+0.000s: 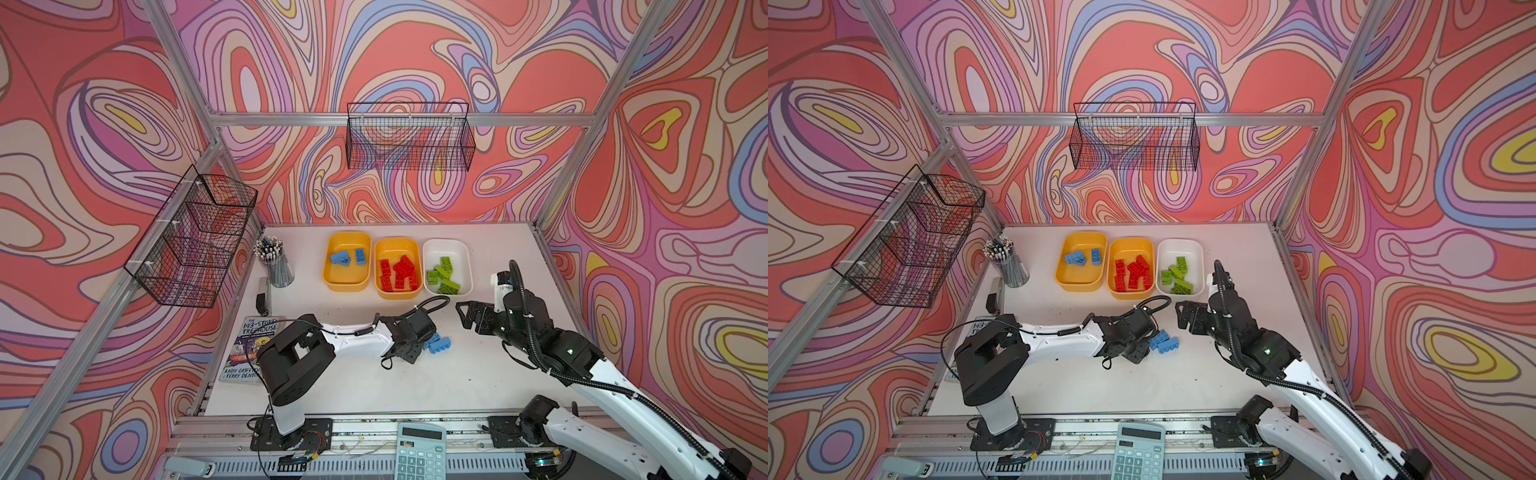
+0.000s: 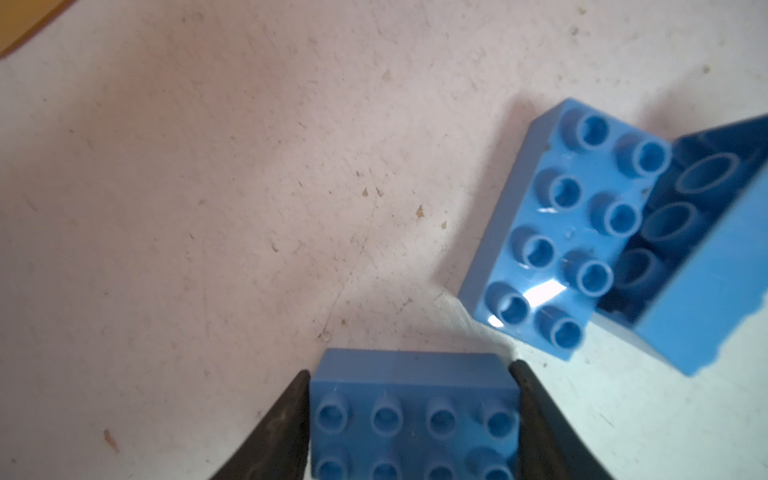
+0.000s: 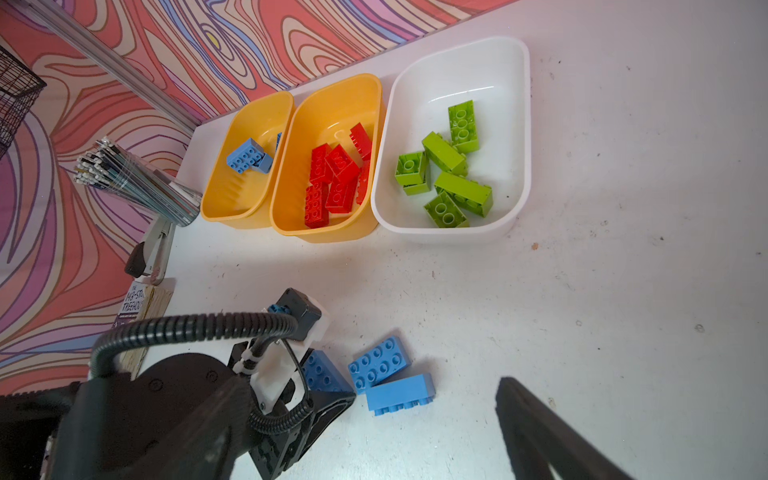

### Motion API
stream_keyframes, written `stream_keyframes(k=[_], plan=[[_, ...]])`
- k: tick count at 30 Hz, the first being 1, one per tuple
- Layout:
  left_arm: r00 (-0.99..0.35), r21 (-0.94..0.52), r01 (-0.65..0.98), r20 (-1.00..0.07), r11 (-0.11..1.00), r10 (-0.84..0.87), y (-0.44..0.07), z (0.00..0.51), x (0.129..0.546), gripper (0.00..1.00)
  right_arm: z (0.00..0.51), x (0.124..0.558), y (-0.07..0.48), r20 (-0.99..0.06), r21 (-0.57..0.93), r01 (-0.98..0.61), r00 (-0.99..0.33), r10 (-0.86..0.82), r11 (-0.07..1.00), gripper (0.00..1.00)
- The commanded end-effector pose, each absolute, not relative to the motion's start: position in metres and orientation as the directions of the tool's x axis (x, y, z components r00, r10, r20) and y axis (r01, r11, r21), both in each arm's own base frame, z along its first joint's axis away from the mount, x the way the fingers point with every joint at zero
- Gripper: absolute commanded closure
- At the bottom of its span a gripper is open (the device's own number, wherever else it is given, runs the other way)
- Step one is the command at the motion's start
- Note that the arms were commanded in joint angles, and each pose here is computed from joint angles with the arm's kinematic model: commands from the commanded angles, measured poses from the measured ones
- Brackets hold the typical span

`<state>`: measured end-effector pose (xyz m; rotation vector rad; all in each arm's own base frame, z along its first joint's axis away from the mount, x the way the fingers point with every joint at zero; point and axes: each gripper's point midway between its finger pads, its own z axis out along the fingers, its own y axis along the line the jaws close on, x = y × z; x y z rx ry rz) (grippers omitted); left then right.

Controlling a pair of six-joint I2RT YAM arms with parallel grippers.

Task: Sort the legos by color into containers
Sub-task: 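Return the left gripper to the light-blue bricks and grasp one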

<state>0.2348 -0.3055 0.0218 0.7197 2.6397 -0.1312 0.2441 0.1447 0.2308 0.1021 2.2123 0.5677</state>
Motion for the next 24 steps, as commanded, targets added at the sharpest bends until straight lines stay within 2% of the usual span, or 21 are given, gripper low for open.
stream_keyframes(k=[1, 6, 14, 19, 24], plan=[[-0.807, 0.069, 0.485, -0.348, 0.872, 0.476, -0.29, 0.012, 0.229, 0.48, 0.23, 0.244, 0.142, -0.709, 0.433, -0.098, -0.651, 0.271, 0.896, 0.02], [-0.809, 0.077, 0.466, -0.366, 0.881, 0.46, -0.285, 0.022, 0.23, 0.52, 0.234, 0.243, 0.137, -0.717, 0.431, -0.082, -0.635, 0.286, 0.899, 0.02], [-0.827, 0.095, 0.401, -0.389, 0.911, 0.405, -0.263, 0.042, 0.243, 0.52, 0.236, 0.242, 0.135, -0.72, 0.431, -0.081, -0.632, 0.288, 0.899, 0.02], [-0.855, 0.053, 0.299, -0.428, 0.953, 0.292, -0.233, 0.063, 0.266, 0.53, 0.237, 0.242, 0.136, -0.72, 0.433, -0.085, -0.631, 0.288, 0.897, 0.02], [-0.841, 0.027, 0.189, -0.511, 0.982, 0.177, -0.195, 0.109, 0.308, 0.51, 0.239, 0.244, 0.137, -0.725, 0.43, -0.088, -0.627, 0.286, 0.898, 0.02]])
